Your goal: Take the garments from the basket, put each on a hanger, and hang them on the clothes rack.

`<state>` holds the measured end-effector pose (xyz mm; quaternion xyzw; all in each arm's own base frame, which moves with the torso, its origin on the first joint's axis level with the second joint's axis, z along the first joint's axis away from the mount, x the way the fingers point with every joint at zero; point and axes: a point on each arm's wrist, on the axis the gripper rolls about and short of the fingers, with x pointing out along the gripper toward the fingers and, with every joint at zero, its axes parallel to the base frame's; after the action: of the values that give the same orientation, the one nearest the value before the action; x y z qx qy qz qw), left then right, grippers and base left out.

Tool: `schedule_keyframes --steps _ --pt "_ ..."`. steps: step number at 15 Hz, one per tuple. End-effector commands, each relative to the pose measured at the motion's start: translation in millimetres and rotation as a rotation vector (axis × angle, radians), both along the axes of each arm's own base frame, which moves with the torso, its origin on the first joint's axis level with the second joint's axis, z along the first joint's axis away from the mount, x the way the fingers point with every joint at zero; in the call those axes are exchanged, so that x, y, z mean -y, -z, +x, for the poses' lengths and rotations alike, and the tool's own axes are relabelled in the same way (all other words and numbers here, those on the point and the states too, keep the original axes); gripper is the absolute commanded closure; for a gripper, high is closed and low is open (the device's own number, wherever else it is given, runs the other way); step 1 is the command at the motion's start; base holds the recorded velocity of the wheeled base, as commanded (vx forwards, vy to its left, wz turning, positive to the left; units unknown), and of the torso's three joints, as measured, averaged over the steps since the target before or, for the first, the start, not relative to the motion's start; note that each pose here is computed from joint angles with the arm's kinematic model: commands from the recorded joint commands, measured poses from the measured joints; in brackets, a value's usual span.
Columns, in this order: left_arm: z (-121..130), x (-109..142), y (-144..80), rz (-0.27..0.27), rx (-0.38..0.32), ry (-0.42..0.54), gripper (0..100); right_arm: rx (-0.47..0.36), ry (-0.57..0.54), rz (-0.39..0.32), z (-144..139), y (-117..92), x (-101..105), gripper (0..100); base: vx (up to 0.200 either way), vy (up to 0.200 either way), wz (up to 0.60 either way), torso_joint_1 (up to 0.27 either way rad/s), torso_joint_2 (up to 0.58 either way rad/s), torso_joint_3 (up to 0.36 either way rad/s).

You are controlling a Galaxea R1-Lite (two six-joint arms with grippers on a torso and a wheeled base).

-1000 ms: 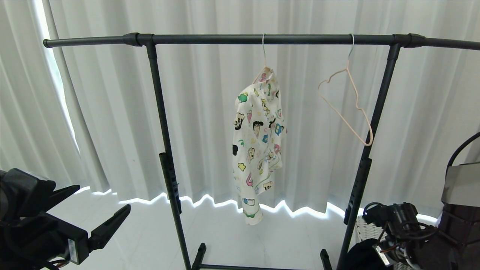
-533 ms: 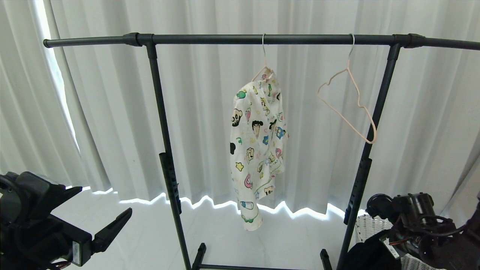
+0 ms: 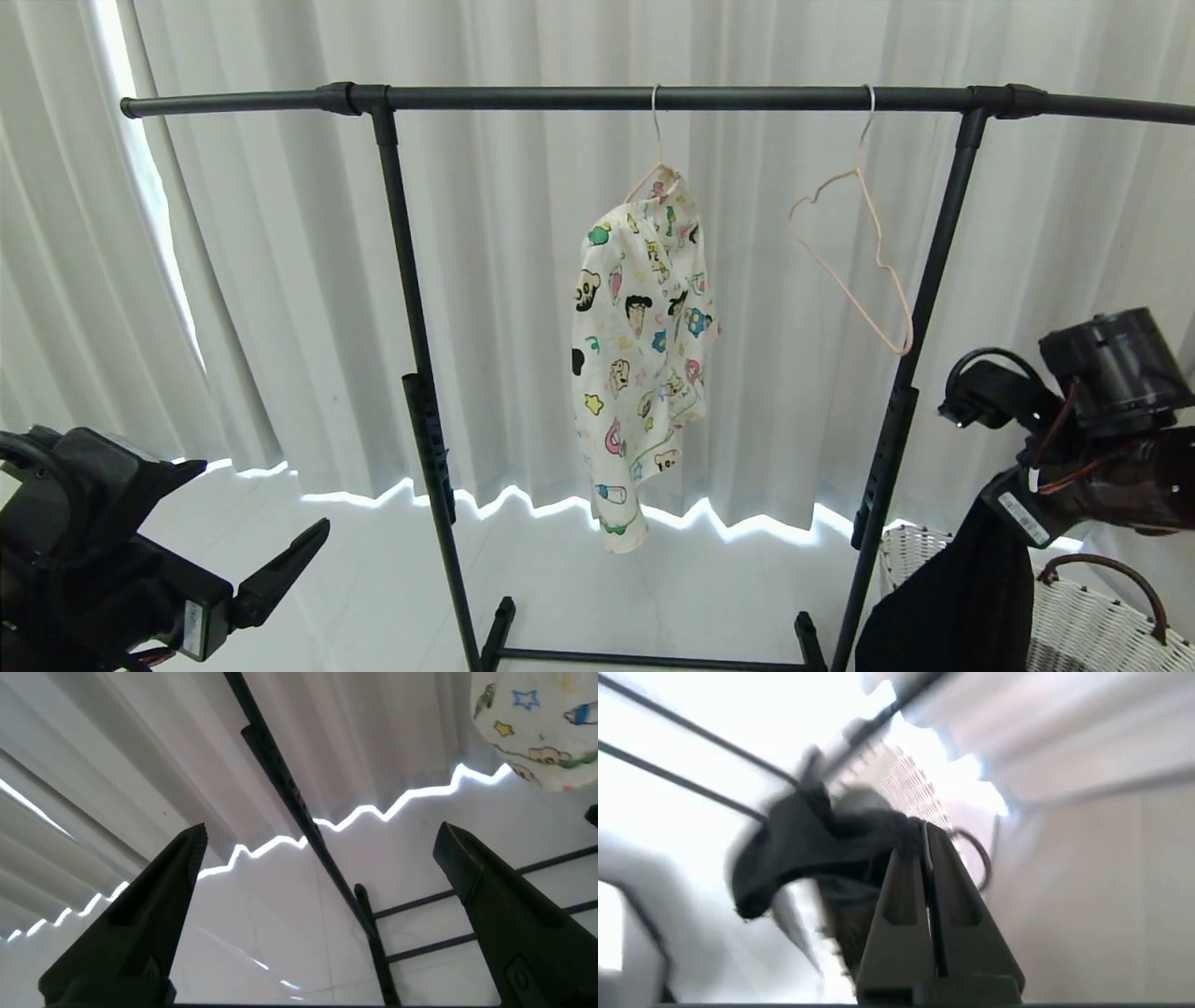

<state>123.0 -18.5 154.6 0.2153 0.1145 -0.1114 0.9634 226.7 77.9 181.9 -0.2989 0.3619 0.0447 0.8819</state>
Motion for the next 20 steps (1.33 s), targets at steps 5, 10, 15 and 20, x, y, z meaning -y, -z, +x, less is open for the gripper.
schedule_keyframes --steps 5,10,15,20 --pt "0.8 0.4 -2.2 -0.006 0.007 0.005 0 0.151 -0.152 0.127 -26.9 -72.3 -37.7 100 -0.200 0.000 0.00 0.001 0.00 0.005" --pt "3.1 5.1 -9.7 -0.024 0.032 0.048 0 0.160 -0.228 0.143 -29.3 -83.3 -58.4 100 0.000 0.000 0.00 0.000 0.00 0.000" --pt "6.2 38.1 -42.8 -0.304 0.039 0.343 0 0.180 -0.317 0.262 -13.5 -97.2 -119.3 100 0.000 0.000 0.00 0.000 0.00 0.000" --pt "14.5 61.2 -49.6 -0.314 0.009 0.455 0 0.164 -0.448 0.395 -0.1 -104.0 -176.5 100 0.000 0.000 0.00 0.000 0.00 0.000"
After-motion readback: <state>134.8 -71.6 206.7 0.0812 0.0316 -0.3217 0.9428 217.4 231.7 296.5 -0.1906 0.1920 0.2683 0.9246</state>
